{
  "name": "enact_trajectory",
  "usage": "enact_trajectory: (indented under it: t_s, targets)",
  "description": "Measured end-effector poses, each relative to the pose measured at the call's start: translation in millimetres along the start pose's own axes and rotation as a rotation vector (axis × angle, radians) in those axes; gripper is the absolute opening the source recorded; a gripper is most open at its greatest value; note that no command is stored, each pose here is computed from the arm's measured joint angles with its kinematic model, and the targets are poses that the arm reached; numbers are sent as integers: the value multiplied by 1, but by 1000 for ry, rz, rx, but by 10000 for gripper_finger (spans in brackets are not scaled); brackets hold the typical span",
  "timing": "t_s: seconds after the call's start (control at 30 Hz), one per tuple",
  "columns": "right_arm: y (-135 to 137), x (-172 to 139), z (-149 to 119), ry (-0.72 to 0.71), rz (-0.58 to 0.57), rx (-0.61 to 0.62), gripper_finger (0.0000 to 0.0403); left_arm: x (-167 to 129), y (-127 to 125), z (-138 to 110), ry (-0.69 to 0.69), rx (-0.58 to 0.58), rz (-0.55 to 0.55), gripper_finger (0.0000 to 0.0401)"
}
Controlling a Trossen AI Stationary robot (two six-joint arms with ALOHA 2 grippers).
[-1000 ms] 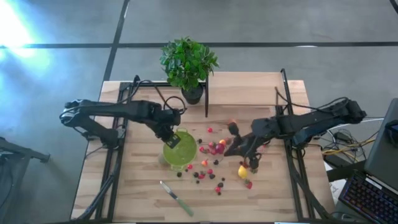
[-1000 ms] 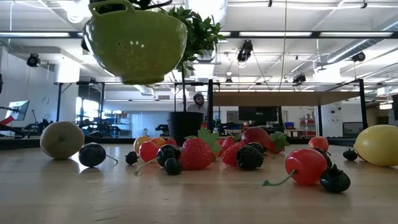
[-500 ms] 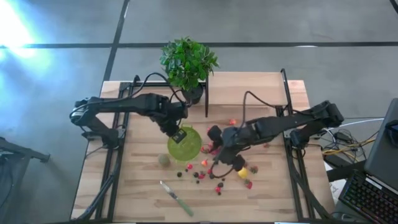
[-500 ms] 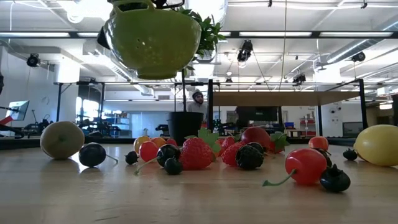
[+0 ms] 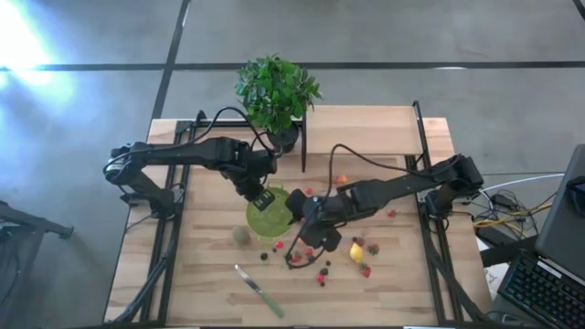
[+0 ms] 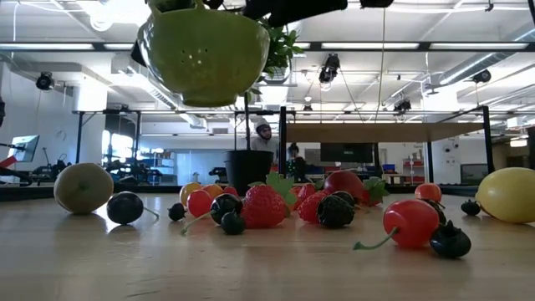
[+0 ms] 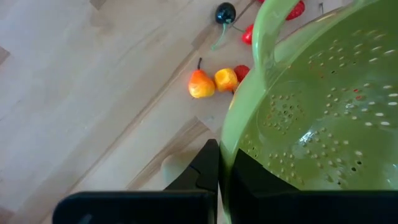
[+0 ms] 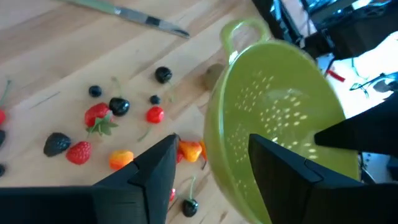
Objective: Pick & Place Fruit
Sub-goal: Put the green strainer bowl on the shelf
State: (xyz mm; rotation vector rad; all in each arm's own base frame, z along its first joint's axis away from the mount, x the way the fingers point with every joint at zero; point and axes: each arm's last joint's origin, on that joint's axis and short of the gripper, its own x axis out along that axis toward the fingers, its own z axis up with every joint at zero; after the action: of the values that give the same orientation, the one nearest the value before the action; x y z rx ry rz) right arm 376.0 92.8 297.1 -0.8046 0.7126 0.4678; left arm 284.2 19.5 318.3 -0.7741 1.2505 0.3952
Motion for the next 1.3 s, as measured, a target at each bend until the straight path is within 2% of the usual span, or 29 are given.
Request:
enact_trajectory:
  t_s: [0.2, 0.33, 0.6, 0.73, 0.87, 1.1, 1.3]
  targets:
    - [2, 12, -2, 19, 14, -10, 161, 0, -1, -1, 20, -9, -24, 12]
    - [1, 12, -2, 41, -16, -5, 129, 0, -1, -1, 24, -13, -28, 10]
    - [1, 12, -2, 46, -19, -2, 23, 0, -1, 0, 19, -11, -36, 12]
    - [2, 12, -2, 37, -7, 2, 15, 0, -2, 0, 14, 7, -42, 18]
    - [3, 12, -3, 49, -2, 10, 10, 0, -3, 1, 15, 34, -62, 56]
    - [4, 12, -6, 81, 7, 40, 8, 0, -3, 1, 20, 91, -80, 160]
    - [12, 10, -13, 132, 113, 100, 8, -6, -4, 3, 39, 132, -136, 220]
